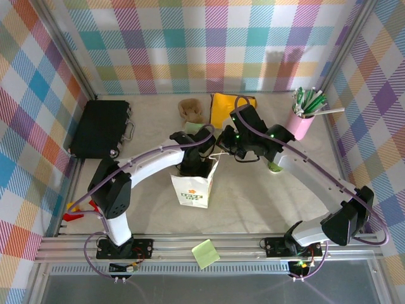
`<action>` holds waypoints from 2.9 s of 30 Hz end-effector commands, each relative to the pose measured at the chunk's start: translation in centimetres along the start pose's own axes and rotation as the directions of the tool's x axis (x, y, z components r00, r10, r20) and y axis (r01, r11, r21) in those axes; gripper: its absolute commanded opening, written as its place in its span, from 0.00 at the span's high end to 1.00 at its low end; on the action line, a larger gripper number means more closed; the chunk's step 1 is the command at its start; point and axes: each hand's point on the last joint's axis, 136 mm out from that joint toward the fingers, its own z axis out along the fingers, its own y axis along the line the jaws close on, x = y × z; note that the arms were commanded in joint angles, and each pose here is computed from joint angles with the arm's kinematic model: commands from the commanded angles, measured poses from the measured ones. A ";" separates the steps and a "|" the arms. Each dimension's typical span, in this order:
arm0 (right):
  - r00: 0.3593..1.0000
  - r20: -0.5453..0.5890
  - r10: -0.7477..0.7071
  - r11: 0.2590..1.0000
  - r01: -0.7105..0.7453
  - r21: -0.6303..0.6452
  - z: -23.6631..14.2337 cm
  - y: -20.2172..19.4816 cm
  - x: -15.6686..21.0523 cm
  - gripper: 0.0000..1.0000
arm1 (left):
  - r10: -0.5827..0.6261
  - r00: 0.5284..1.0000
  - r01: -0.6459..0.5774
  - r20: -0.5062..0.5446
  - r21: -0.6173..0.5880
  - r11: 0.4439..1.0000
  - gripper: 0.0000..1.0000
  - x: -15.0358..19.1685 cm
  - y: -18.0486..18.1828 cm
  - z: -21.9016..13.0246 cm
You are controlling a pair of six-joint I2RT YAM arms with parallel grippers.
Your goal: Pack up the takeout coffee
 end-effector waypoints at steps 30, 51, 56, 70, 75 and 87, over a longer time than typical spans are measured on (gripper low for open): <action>0.995 -0.063 -0.081 0.996 0.083 0.039 1.1 0.6 -0.5 0.69 | -0.104 0.946 0.073 0.309 0.110 0.991 0.71 -1.1 0.4 -18.5; 0.965 0.100 -0.241 0.968 0.232 0.101 -7.8 -2.7 -6.9 0.34 | -0.123 0.860 0.124 0.496 0.032 0.992 0.36 -3.6 5.7 -23.1; 0.958 0.174 -0.227 0.957 0.186 0.220 -10.7 -6.4 -7.8 0.27 | -0.162 0.870 0.141 0.466 0.079 0.987 0.38 -3.2 5.4 -20.8; 0.947 0.120 -0.299 0.916 0.250 0.315 -12.1 -12.0 -7.2 0.21 | -0.256 0.867 0.180 0.427 0.210 0.961 0.51 -2.8 3.6 -17.7; 0.958 0.080 -0.274 0.895 0.224 0.387 -12.2 -14.2 -7.5 0.20 | -0.267 0.844 0.191 0.465 0.204 0.960 0.60 -3.2 3.2 -19.0; 0.982 -0.012 -0.186 0.861 0.169 0.481 -8.9 -20.4 -7.2 0.16 | -0.321 0.841 0.298 0.436 0.122 0.947 0.56 -1.1 5.0 -17.3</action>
